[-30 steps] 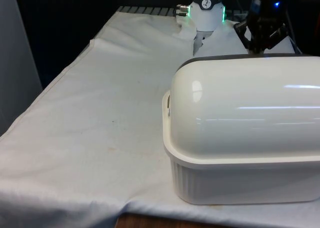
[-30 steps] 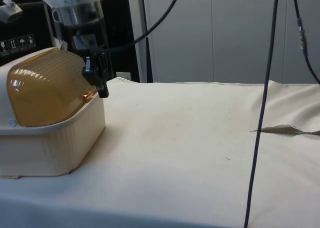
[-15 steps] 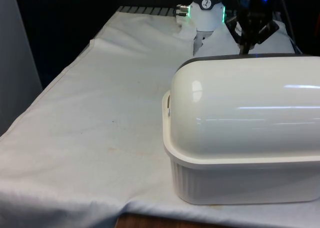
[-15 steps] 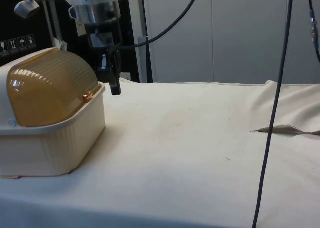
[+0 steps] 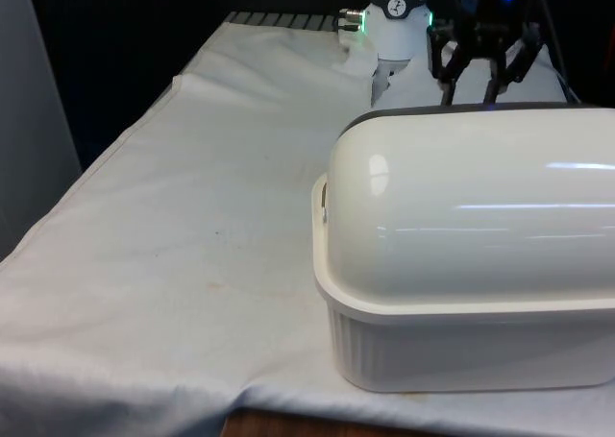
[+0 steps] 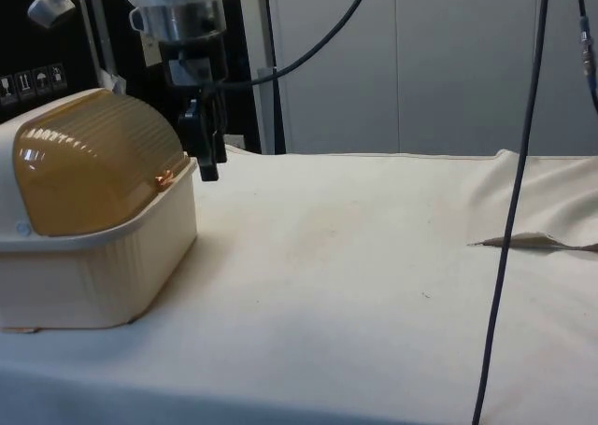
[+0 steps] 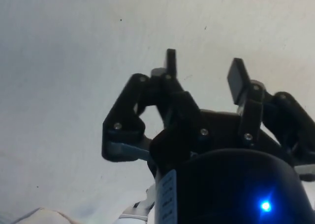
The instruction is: Open the lid, then close it.
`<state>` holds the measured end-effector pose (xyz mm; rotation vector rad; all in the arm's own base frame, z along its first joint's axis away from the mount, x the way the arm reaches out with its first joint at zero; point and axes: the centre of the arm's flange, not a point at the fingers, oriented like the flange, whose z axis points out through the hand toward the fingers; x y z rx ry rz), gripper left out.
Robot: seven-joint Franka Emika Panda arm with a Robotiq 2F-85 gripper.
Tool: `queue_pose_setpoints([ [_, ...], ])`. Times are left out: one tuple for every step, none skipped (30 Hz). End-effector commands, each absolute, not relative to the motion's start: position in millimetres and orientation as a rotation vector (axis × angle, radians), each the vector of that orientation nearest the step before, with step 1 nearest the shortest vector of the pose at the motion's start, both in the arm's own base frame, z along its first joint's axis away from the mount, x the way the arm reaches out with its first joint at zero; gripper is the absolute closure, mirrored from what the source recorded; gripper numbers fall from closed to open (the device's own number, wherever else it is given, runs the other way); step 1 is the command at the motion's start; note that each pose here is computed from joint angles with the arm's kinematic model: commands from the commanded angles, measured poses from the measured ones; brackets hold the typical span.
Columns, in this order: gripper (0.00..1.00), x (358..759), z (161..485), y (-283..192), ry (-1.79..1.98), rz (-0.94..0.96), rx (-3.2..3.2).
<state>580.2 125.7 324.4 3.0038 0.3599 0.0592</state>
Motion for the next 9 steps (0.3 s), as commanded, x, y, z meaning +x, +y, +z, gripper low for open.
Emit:
queue_pose_setpoints([
  [0.40,580.6,324.7,125.4,0.361,0.073,3.007],
  [0.35,580.6,324.7,125.4,0.361,0.073,3.007],
  [0.30,580.7,324.8,125.5,0.361,0.075,3.007],
  [0.26,580.7,324.8,125.5,0.361,0.075,3.007],
  [0.16,580.6,325.0,126.0,0.362,0.072,3.007],
  [0.12,580.4,324.5,125.1,0.358,0.061,3.004],
  [0.12,580.5,324.9,125.9,0.361,0.071,3.007],
  [0.07,580.4,324.2,125.9,0.361,0.068,3.006],
  [0.02,580.6,324.6,125.9,0.361,0.068,3.006],
])
